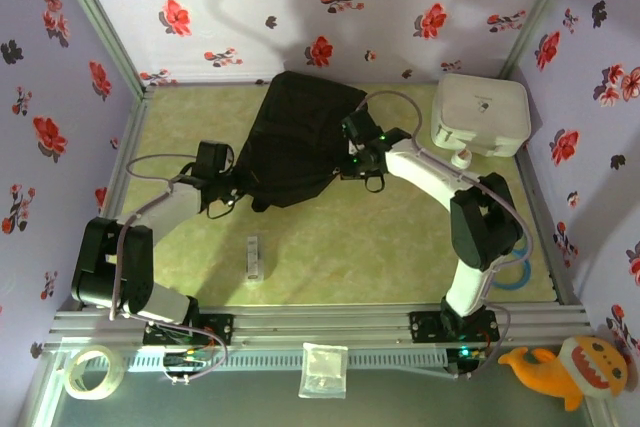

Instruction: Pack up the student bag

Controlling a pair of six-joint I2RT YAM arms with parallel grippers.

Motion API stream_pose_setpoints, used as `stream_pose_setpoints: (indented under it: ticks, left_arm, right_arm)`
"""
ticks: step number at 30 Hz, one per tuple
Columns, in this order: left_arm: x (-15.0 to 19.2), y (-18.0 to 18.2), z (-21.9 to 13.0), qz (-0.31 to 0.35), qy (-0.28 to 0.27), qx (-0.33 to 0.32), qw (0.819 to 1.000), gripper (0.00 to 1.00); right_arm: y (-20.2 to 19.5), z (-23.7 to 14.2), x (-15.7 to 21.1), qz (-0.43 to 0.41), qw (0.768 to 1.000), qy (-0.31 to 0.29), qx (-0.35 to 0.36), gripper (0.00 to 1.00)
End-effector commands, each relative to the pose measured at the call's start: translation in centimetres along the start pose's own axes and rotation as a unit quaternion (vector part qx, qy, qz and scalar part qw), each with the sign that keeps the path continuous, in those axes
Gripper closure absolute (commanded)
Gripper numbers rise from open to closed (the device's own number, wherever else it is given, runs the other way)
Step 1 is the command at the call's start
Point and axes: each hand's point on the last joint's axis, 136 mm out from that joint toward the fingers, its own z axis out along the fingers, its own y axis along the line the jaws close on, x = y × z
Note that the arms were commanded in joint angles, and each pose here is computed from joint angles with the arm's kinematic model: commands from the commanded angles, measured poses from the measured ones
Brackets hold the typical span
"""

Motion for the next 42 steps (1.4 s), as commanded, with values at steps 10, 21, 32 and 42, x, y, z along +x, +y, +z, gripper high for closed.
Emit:
stream_pose_setpoints:
  ticks: [10, 21, 32, 42]
  left_arm:
    - [0.7, 0.5, -0.7, 0.03, 0.019, -0.026, 0.999, 0.98]
    - [-0.2, -1.2, -4.3, 0.077, -0.004, -0.043, 0.996, 0.7]
    - [1.0, -7.7, -5.9, 0.225, -0.013, -0.008, 0.974, 0.53]
    - [6.2, -12.5, -2.0, 0.373, 0.066, 0.023, 0.925, 0.46]
  right_arm:
    - [-0.8, 0.0, -2.4, 0.011, 1.0, -0.026, 0.008, 0.99]
    - [-2.1, -3.9, -2.7, 0.079, 0.99, -0.115, -0.019, 0.7]
    - [0.7, -2.6, -1.5, 0.104, 0.984, -0.081, -0.117, 0.53]
    - [1.3, 0.0, -2.2, 0.094, 0.987, -0.059, -0.12, 0.6]
